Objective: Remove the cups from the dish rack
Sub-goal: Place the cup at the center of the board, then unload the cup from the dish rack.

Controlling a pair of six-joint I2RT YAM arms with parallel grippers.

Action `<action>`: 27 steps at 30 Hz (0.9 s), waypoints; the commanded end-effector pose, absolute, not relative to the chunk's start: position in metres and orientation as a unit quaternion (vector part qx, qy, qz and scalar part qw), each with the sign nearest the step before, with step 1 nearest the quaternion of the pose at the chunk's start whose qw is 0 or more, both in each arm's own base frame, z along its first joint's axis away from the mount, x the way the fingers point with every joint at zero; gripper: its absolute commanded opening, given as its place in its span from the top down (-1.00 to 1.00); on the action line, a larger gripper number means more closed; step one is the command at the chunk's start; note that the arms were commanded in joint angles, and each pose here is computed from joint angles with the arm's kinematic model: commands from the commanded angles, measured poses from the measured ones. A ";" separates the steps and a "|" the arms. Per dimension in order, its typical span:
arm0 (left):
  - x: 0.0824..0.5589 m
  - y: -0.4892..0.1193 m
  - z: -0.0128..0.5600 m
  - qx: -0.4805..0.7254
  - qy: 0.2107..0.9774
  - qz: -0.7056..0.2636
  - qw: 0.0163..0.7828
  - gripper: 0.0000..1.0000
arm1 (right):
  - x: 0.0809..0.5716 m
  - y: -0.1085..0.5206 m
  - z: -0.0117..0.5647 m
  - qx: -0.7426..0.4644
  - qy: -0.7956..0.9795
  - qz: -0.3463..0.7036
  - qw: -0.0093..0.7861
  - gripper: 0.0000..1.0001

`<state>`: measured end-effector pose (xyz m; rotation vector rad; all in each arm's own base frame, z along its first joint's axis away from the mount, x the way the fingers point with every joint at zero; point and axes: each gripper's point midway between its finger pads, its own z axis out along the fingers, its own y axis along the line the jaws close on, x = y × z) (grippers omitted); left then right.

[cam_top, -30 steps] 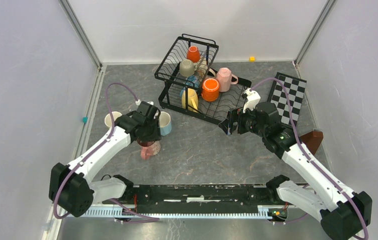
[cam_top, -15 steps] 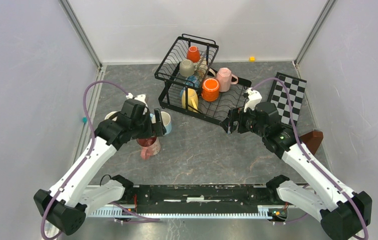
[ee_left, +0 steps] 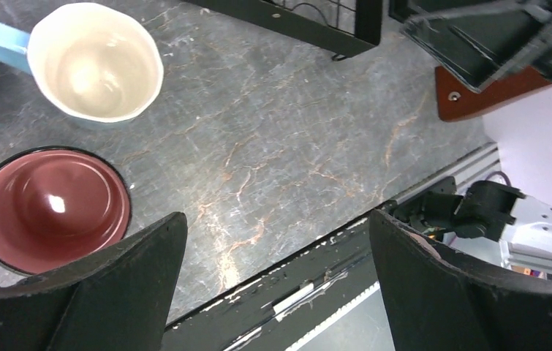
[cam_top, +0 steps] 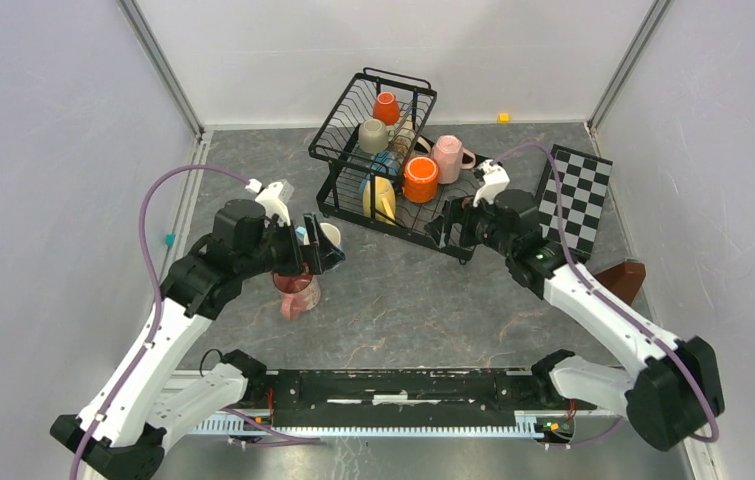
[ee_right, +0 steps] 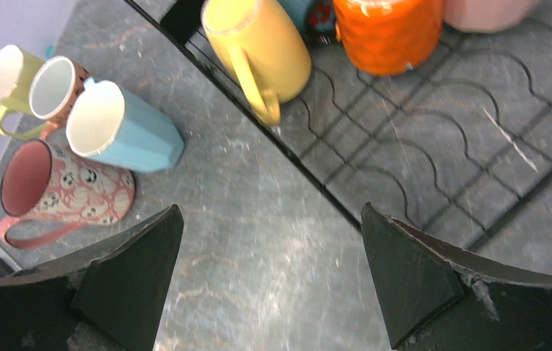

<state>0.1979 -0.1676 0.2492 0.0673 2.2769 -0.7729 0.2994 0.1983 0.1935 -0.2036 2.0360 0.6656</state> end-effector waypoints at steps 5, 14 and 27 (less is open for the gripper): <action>0.190 -0.179 0.303 0.065 0.835 -0.361 0.410 -1.00 | 0.358 0.241 0.229 -0.110 0.745 0.335 0.567 -0.96; 0.175 -0.173 0.319 0.064 0.825 -0.373 0.419 -1.00 | 0.402 0.271 0.207 -0.117 0.741 0.349 0.561 -0.83; 0.167 -0.168 0.324 0.055 0.824 -0.375 0.421 -1.00 | 0.416 0.304 0.153 -0.128 0.764 0.362 0.519 -0.61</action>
